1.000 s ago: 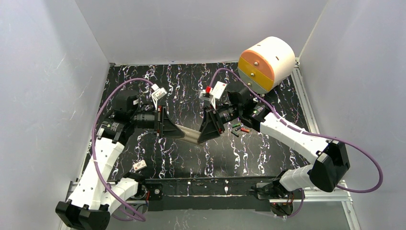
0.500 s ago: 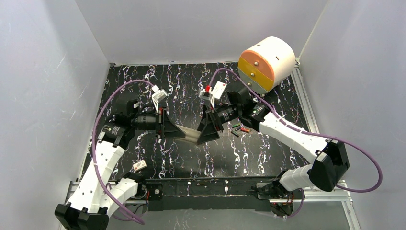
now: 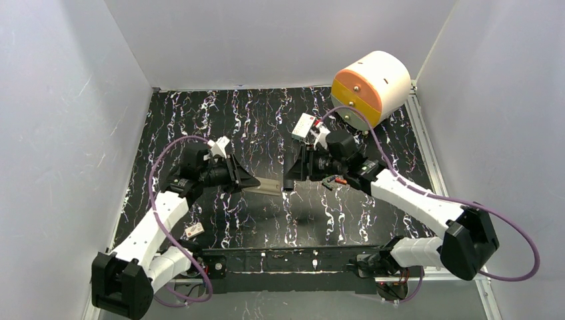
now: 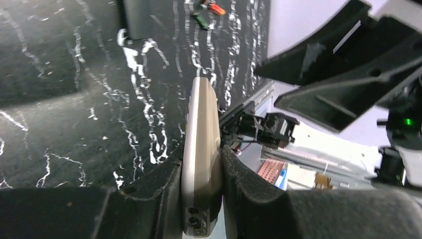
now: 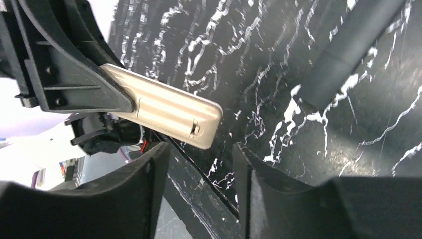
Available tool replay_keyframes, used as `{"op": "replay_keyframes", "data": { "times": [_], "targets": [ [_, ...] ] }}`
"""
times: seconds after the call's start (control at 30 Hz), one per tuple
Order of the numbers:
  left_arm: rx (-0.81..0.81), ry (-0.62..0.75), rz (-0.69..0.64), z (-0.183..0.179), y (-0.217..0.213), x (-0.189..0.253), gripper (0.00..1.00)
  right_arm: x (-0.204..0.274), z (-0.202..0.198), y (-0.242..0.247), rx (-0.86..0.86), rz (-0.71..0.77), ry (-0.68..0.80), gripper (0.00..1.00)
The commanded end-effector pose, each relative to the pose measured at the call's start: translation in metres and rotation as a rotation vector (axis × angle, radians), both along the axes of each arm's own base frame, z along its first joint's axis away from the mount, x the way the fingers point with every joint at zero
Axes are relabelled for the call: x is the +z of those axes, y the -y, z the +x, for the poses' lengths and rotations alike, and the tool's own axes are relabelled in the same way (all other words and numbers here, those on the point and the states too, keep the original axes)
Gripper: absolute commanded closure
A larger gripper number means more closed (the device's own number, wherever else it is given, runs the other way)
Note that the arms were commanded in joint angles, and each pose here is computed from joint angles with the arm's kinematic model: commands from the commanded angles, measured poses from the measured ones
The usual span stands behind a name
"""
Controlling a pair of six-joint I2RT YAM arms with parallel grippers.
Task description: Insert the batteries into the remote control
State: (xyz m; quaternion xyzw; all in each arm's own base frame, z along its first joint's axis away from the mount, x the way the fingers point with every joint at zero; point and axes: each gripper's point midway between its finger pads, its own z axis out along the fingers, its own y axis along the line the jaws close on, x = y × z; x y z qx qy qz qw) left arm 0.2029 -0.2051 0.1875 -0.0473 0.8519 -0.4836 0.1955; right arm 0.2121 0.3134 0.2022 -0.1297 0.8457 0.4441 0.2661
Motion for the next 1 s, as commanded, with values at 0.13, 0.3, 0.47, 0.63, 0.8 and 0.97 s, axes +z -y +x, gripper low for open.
{"op": "replay_keyframes", "data": {
  "times": [0.13, 0.3, 0.47, 0.63, 0.8, 0.97],
  "targets": [
    [0.125, -0.088, 0.074, 0.0, -0.013, -0.051, 1.0, -0.056, 0.001, -0.02, -0.185, 0.006, -0.151, 0.6],
    [0.129, -0.132, 0.087, -0.008, -0.015, -0.077, 1.0, -0.074, -0.011, -0.041, -0.104, 0.046, -0.207, 0.65],
    [0.112, -0.172, 0.089, -0.015, -0.014, -0.094, 1.0, -0.084, -0.019, -0.06, -0.061, 0.064, -0.237, 0.54],
    [0.116, -0.171, 0.123, -0.017, -0.019, -0.107, 1.0, -0.097, -0.022, -0.067, -0.07, 0.061, -0.288, 0.51],
    [0.114, -0.173, 0.118, -0.02, -0.019, -0.117, 1.0, -0.112, -0.035, -0.075, -0.045, 0.046, -0.335, 0.54],
    [0.11, -0.18, 0.112, -0.024, -0.019, -0.12, 1.0, -0.123, -0.043, -0.073, -0.035, 0.027, -0.352, 0.54]
  ]
}}
